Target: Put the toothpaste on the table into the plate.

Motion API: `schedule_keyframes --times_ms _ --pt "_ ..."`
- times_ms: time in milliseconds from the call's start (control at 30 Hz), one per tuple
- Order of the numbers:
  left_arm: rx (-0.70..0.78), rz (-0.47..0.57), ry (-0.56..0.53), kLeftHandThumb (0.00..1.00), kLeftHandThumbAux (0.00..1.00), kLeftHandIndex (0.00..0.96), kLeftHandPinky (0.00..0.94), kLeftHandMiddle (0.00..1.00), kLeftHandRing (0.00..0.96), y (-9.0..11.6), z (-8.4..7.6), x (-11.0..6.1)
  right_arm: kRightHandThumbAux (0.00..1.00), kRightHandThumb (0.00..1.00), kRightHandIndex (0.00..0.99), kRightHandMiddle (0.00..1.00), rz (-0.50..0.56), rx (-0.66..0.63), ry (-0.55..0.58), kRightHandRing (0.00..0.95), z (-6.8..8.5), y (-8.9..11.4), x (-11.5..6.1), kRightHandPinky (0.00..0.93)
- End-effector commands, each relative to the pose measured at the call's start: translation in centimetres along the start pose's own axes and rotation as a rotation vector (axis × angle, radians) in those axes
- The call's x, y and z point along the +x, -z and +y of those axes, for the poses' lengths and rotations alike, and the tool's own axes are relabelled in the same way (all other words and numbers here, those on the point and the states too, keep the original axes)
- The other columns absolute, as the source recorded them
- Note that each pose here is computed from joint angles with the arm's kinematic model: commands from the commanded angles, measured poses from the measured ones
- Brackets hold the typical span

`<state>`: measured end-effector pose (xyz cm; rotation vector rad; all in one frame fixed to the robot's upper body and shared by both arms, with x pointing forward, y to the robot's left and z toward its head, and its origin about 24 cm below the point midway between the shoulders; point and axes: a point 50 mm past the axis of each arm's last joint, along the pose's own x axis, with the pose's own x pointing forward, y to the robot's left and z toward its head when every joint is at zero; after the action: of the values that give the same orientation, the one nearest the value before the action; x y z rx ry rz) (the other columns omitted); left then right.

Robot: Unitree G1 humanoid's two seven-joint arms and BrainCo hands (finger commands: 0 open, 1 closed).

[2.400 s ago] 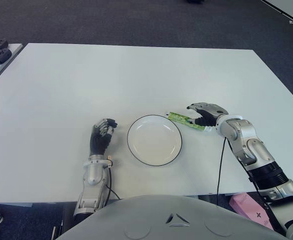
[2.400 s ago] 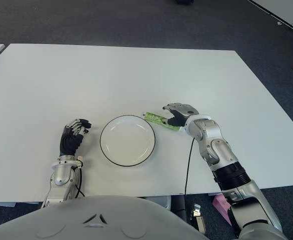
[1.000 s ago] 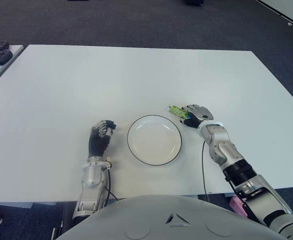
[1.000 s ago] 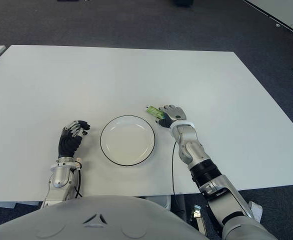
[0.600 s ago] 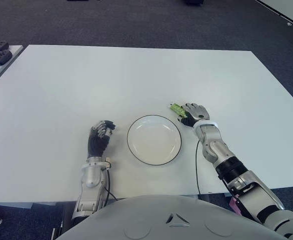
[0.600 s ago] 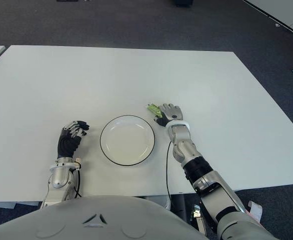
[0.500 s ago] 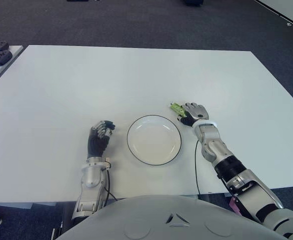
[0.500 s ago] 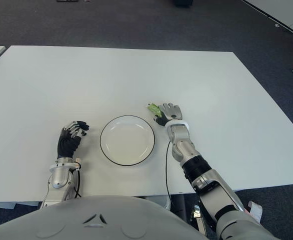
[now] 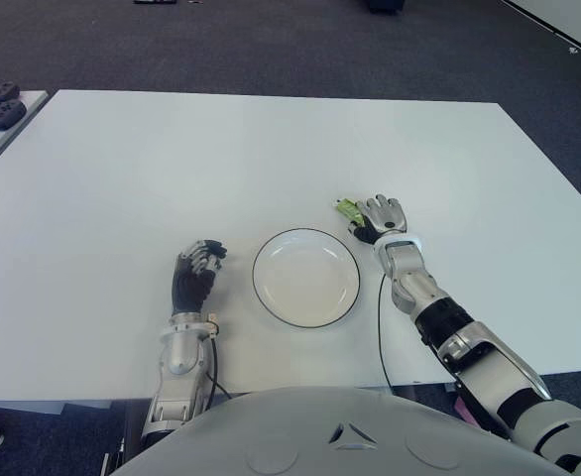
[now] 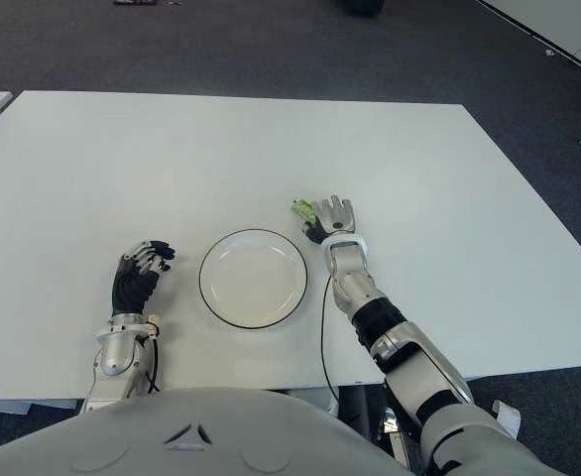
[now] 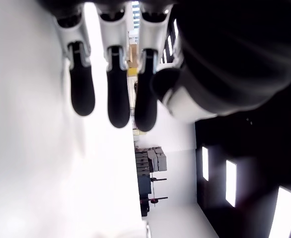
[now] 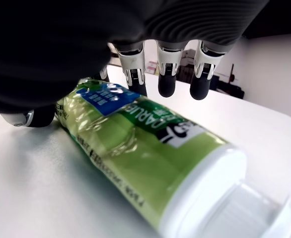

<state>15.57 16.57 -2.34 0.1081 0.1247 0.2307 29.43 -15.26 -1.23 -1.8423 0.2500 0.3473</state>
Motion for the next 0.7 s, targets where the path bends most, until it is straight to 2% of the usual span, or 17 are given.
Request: schedule_keyframes --times_ms 33,467,533,567,600,633,700 --pt "0.001 0.029 0.001 0.707 0.722 0.425 0.475 0.468 0.461 0.68 0.26 -0.1 0.21 0.546 0.0 0.0 -0.04 -0.091 -0.3 0.0 7.47 -1.28 -2.07 0.0" --pt "-0.002 0.028 -0.013 0.709 0.723 0.424 0.46 0.469 0.459 0.7 0.43 -0.11 0.243 0.537 0.0 0.0 -0.035 -0.113 -0.283 0.0 7.71 -1.31 -1.92 0.0" --pt "-0.003 0.028 -0.014 0.71 0.723 0.424 0.453 0.468 0.456 0.7 0.45 -0.11 0.261 0.535 0.0 0.0 -0.029 -0.106 -0.264 0.0 7.63 -1.26 -1.86 0.039" --pt "-0.004 0.028 -0.014 0.71 0.723 0.424 0.449 0.466 0.453 0.69 0.45 -0.11 0.289 0.538 0.0 0.0 -0.026 -0.103 -0.254 0.008 7.59 -1.23 -1.83 0.102" --pt "-0.005 0.027 -0.014 0.71 0.723 0.424 0.448 0.466 0.452 0.69 0.46 -0.11 0.299 0.539 0.0 0.0 -0.022 -0.097 -0.232 0.012 7.46 -1.17 -1.78 0.125" --pt "-0.005 0.026 -0.015 0.711 0.723 0.425 0.445 0.464 0.449 0.68 0.47 -0.1 0.337 0.567 0.033 0.046 -0.02 -0.092 -0.217 0.072 7.38 -1.13 -1.75 0.193" --pt "-0.006 0.026 -0.016 0.712 0.722 0.425 0.443 0.463 0.445 0.67 0.48 -0.1 0.378 0.6 0.078 0.101 -0.015 -0.079 -0.186 0.14 7.18 -1.04 -1.71 0.267"
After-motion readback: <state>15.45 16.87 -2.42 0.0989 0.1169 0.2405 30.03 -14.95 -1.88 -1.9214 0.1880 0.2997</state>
